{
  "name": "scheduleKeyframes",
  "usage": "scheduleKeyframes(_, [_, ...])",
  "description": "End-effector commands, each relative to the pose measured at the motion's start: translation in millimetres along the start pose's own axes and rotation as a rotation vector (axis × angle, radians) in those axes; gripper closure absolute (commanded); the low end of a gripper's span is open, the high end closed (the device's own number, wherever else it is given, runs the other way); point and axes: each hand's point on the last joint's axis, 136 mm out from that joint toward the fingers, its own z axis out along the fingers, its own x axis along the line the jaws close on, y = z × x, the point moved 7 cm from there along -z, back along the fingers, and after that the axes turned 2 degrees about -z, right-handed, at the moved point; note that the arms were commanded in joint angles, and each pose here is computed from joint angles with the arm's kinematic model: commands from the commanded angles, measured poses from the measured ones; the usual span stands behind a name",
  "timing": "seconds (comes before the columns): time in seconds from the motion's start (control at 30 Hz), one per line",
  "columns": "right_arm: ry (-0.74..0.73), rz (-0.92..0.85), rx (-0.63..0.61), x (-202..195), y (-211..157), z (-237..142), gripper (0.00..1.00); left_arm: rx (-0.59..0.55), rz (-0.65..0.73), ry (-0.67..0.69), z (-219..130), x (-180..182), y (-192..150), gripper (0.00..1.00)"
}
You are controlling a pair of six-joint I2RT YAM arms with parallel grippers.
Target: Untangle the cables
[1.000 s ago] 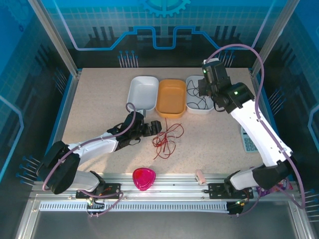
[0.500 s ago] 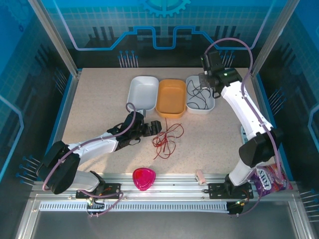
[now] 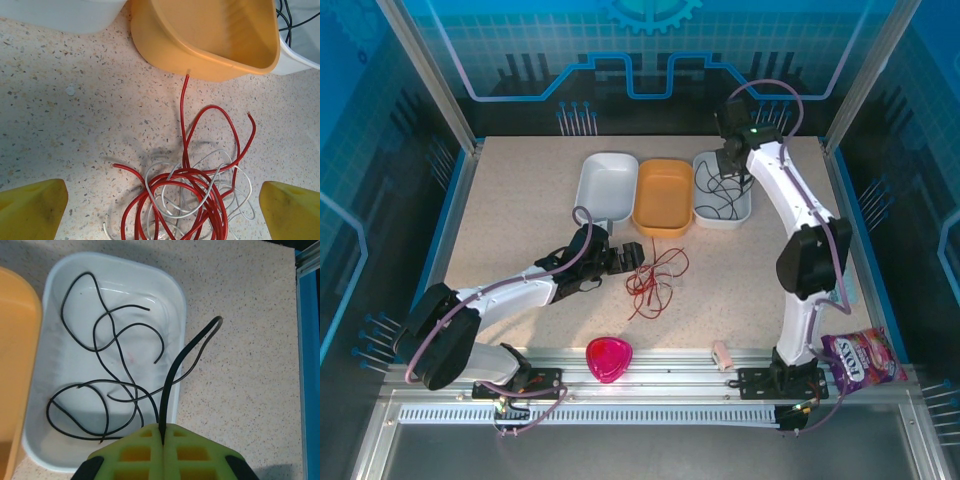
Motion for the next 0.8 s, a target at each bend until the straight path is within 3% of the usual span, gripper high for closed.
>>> scheduleKeyframes(0.0, [-0.055, -0.037, 0.05, -3.2, 2.2, 16.6, 1.0, -0.023, 0.016, -0.012, -6.2, -7.3, 5.4, 0.01])
scheduleKeyframes(0.43, [0.04, -0.178, 0.063, 48.5, 17.5, 77.8, 1.0, -0.036, 0.014, -0.01, -13.1, -4.3, 3.9, 0.01])
scheduleKeyframes(0.77, [0.129, -0.322, 0.056, 79.0, 10.5, 85.9, 1.0, -0.042, 0.012, -0.015, -15.9, -5.3, 4.7, 0.01])
